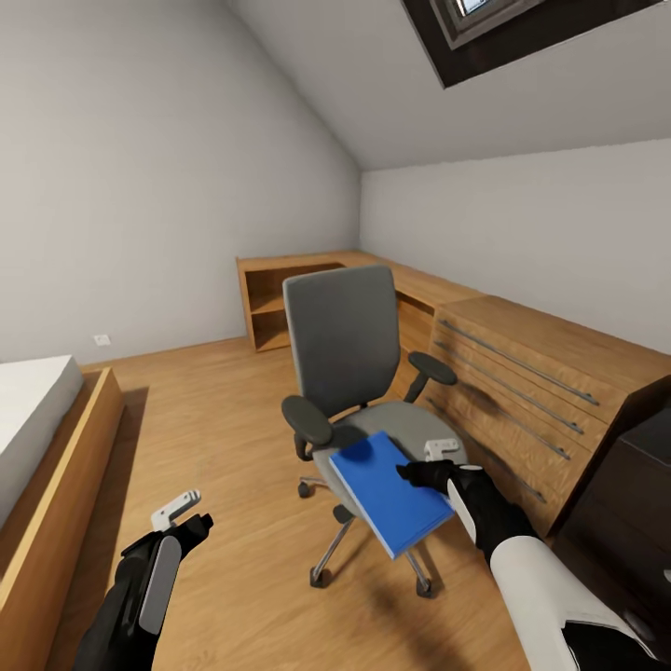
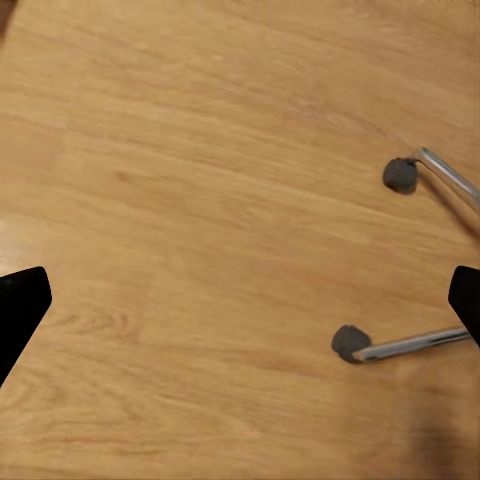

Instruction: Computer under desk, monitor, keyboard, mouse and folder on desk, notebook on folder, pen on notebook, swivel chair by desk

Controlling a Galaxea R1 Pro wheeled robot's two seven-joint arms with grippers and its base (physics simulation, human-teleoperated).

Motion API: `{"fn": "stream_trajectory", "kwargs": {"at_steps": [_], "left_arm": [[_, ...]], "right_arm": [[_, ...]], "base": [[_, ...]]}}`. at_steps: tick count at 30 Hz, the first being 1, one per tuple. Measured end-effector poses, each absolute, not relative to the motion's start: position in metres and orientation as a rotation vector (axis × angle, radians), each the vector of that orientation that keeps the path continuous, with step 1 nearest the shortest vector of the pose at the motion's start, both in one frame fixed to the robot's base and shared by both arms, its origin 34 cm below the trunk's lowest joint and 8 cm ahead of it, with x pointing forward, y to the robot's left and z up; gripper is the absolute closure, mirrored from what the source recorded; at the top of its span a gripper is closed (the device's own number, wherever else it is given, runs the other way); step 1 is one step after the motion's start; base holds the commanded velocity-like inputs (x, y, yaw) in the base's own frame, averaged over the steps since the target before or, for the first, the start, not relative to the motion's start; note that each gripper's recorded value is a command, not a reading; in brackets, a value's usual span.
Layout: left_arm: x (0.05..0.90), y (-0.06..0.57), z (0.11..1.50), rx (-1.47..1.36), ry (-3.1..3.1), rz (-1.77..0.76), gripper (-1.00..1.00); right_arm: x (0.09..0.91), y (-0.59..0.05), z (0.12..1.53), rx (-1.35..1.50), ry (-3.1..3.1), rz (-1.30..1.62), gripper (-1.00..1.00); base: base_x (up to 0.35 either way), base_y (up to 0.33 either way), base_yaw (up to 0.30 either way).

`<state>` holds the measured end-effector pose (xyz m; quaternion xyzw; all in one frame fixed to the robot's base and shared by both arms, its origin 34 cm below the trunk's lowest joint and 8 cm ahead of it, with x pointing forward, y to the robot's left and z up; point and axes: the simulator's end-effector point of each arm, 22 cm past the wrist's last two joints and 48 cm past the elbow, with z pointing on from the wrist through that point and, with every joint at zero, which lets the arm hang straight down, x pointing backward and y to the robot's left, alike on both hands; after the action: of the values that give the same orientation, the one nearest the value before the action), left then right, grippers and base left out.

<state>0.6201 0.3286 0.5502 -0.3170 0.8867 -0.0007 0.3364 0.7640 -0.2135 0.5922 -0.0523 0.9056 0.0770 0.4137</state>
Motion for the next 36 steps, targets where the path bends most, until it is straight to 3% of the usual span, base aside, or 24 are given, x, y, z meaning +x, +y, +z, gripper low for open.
{"fn": "stream_trajectory", "kwargs": {"at_steps": [15,31,36], "left_arm": [[0.624,0.327,0.578,-0.826,2.318,-0.004,-1.00],[0.628,0.327,0.600,-0.825,2.321,-0.007,-1.00],[0.628,0.326,0.601,-0.824,2.320,-0.012,-1.00]], "right_arm": [[0.777,-0.223,0.682,-0.066,2.244,0.202,-1.00],[0.744,-0.223,0.749,0.203,2.259,0.549,-1.00],[0.743,-0.222,0.753,0.209,2.252,0.566,-1.00]], "base": [[0.000,0.000,0.000],[0.000,0.000,0.000],[0.000,0.029,-0.206]]}}
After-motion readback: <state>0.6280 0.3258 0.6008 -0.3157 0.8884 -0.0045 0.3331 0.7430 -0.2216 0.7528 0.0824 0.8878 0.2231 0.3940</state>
